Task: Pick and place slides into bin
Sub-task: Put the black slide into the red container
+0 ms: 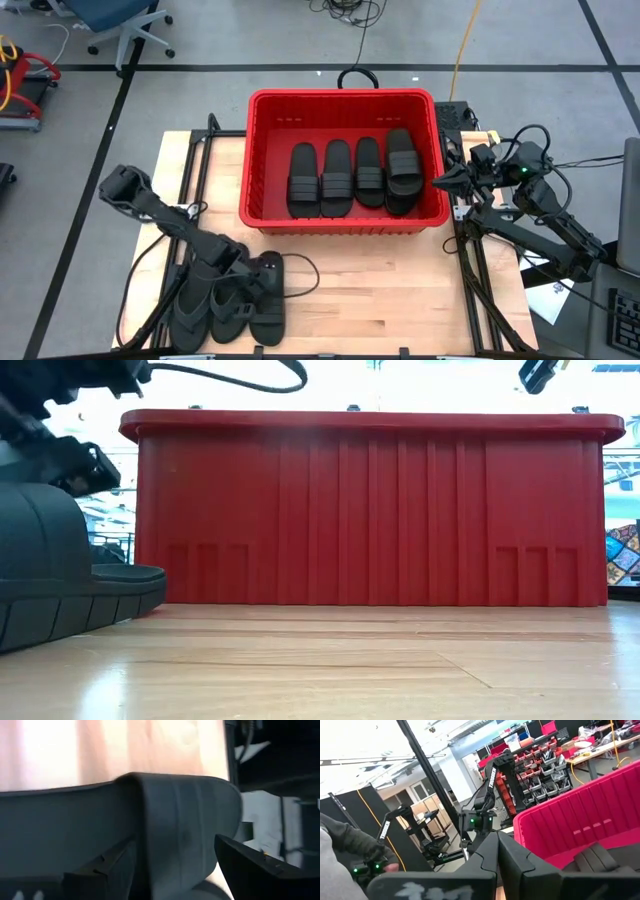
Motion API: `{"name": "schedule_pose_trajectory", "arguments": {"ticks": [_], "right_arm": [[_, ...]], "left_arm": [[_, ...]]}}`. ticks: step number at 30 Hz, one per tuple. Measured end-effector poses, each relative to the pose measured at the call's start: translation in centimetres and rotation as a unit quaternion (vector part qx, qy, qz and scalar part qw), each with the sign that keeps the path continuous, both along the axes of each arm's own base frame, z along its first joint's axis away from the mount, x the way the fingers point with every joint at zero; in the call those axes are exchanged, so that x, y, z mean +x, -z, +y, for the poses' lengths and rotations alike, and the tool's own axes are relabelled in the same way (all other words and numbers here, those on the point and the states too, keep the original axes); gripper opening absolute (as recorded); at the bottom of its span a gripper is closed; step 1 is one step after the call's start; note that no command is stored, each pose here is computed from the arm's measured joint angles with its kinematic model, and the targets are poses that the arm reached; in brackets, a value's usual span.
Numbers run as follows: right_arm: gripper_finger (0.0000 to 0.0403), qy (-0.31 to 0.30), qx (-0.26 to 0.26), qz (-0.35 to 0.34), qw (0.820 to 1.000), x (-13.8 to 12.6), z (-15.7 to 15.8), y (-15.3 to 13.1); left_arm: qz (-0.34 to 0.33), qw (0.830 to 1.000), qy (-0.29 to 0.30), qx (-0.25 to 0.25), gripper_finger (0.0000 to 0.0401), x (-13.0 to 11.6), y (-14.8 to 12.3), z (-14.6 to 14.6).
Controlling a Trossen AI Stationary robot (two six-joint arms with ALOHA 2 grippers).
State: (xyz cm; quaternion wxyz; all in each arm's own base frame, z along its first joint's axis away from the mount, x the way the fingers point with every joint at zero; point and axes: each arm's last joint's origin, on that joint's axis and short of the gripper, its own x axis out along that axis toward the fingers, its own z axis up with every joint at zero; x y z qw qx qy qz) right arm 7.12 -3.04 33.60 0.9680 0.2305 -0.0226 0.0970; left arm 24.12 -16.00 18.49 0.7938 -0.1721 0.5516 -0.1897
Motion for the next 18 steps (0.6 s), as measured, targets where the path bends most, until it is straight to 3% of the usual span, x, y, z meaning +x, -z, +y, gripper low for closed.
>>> {"name": "schedule_pose_trajectory", "arguments": {"ticks": [5, 9, 12, 16, 18], "right_arm": [[0.0000, -0.001, 0.001, 0.001, 1.000, 0.0, 0.0, 0.0], [0.0000, -0.001, 0.001, 0.002, 1.000, 0.0, 0.0, 0.0], [0.0000, -0.008, 0.000, 0.002, 1.000, 0.0, 0.0, 0.0], [0.0000, -0.015, -0.001, 0.004, 1.000, 0.0, 0.1, 0.1], [0.0000, -0.014, -0.002, 0.004, 1.000, 0.0, 0.1, 0.1]], "left_arm": [[0.012, 0.999, 0.034, -0.032, 0.0249, 1.0, 1.7, -0.8], [-0.007, 0.998, 0.040, -0.052, 0.0210, 1.5, 1.8, -1.1], [-0.021, 0.997, 0.049, -0.054, 0.0151, 1.7, 1.7, -1.2], [-0.041, 0.995, 0.070, -0.059, 0.0041, 1.8, 1.5, -1.3], [-0.043, 0.994, 0.067, -0.073, 0.0014, 2.0, 1.4, -1.3]]}}
